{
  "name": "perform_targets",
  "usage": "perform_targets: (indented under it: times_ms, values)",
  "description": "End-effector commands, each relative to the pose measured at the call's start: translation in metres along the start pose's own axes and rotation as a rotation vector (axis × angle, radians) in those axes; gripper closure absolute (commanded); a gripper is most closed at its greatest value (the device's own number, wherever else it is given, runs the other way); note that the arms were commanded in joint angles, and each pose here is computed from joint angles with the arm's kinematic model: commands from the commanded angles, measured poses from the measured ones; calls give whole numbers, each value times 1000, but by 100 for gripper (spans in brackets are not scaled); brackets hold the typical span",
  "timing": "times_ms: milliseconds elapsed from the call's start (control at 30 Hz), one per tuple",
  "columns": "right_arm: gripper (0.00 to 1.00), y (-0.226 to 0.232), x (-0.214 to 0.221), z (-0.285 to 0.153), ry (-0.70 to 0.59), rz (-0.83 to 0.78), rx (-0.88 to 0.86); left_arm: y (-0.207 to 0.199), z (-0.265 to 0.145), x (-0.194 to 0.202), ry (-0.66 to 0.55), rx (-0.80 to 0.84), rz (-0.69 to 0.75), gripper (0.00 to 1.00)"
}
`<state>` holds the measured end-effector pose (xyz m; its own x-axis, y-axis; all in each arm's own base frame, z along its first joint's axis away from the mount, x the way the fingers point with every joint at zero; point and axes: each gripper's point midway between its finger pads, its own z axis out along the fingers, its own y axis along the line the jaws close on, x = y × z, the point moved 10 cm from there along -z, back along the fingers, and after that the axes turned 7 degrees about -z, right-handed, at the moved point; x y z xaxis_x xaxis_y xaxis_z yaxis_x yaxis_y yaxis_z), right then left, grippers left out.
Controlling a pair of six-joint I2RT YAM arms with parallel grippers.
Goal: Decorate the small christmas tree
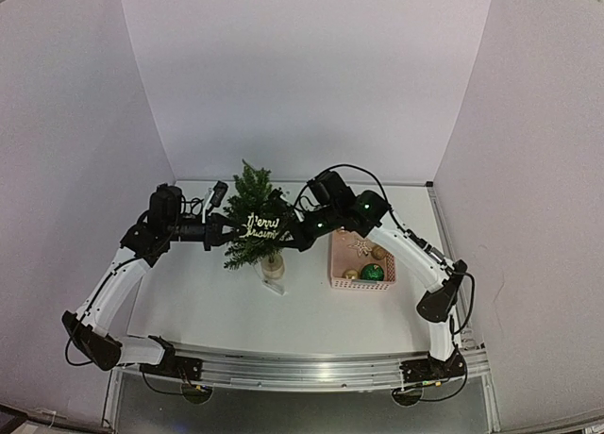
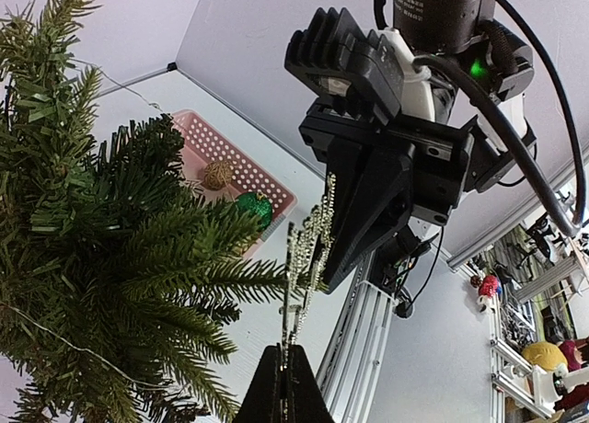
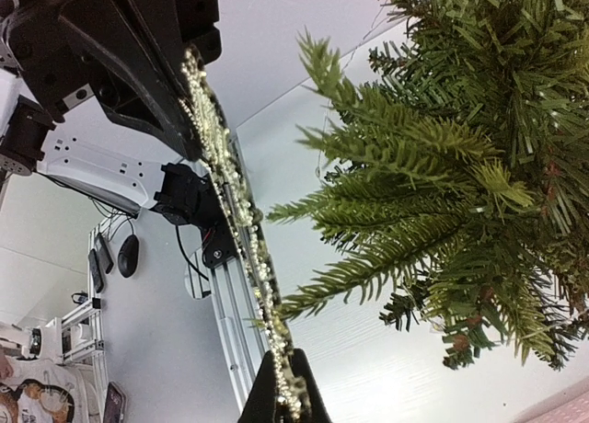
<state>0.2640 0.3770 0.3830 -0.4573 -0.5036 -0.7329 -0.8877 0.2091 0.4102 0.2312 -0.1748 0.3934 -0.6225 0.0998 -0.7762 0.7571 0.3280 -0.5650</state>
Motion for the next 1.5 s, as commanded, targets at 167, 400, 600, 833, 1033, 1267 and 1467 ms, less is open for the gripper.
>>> perform_targets:
  times_ms: [167,400,600,833,1033,1267,1467]
  values:
    - [100,12,6,-24,-2,5,32,-17,-12,2,-30,45,148,100]
    - [100,16,8,-30,-4,6,30,-24,-16,-1,-33,66,192,100]
    - [100,20,5,-31,-11,32,-3,-18,-17,-8,-59,-2,177,100]
    - [100,28,-1,-44,-48,20,8,-23,-21,-16,-85,36,189,100]
    - [100,38,-22,-56,-125,-71,-7,-40,-29,-39,-160,64,252,100]
    - [98,31,-30,-55,-152,-90,82,-35,-35,-51,-181,45,244,100]
    - [59,24,-27,-48,-157,-9,195,-36,-52,-58,-224,62,265,100]
